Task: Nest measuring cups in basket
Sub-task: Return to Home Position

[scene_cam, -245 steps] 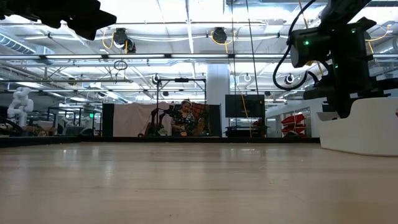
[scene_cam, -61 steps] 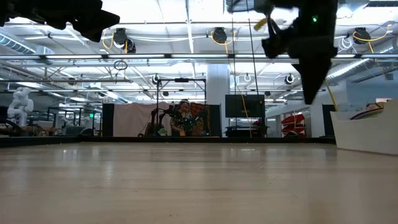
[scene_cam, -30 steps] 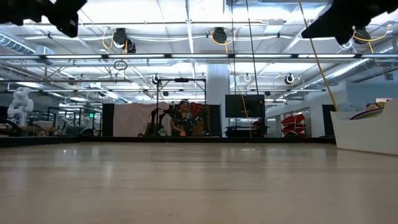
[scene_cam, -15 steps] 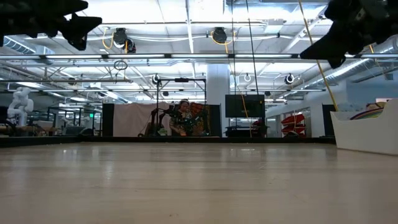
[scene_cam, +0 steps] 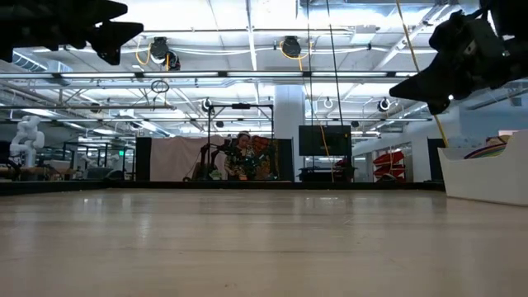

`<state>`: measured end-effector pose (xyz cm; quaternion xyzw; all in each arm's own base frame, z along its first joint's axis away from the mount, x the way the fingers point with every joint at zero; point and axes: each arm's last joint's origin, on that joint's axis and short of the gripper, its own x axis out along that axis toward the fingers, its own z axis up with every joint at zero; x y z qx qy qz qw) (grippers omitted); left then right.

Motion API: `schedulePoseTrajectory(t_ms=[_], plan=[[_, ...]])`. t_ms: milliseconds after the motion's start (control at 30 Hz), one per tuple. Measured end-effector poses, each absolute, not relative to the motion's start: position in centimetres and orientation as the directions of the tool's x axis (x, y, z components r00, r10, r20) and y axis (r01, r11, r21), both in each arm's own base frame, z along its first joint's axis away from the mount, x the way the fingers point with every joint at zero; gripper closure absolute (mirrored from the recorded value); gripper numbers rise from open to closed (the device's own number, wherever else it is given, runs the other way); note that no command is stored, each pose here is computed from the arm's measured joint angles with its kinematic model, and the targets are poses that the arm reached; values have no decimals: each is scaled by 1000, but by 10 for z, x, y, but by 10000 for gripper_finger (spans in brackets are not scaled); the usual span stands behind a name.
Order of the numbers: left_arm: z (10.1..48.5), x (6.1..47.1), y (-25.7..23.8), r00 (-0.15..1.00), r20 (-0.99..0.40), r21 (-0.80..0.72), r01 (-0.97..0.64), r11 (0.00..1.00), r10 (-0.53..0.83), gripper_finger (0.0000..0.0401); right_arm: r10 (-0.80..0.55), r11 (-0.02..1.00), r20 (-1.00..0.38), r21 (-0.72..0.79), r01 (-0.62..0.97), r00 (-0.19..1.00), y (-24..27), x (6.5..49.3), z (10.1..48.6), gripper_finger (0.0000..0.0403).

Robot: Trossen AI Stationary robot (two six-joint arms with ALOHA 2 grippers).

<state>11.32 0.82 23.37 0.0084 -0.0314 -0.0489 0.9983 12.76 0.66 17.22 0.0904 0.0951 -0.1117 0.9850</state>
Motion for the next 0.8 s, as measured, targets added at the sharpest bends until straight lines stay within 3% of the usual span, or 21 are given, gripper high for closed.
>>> schedulePoseTrajectory(t_ms=[367,800], plan=[[234,113,12,996,61,3,62,998,-62,190,-246,966,-99,54,252,964,5,126,165,403],[234,113,12,997,63,19,51,999,-52,190,-182,975,20,137,178,983,2,116,173,403]])
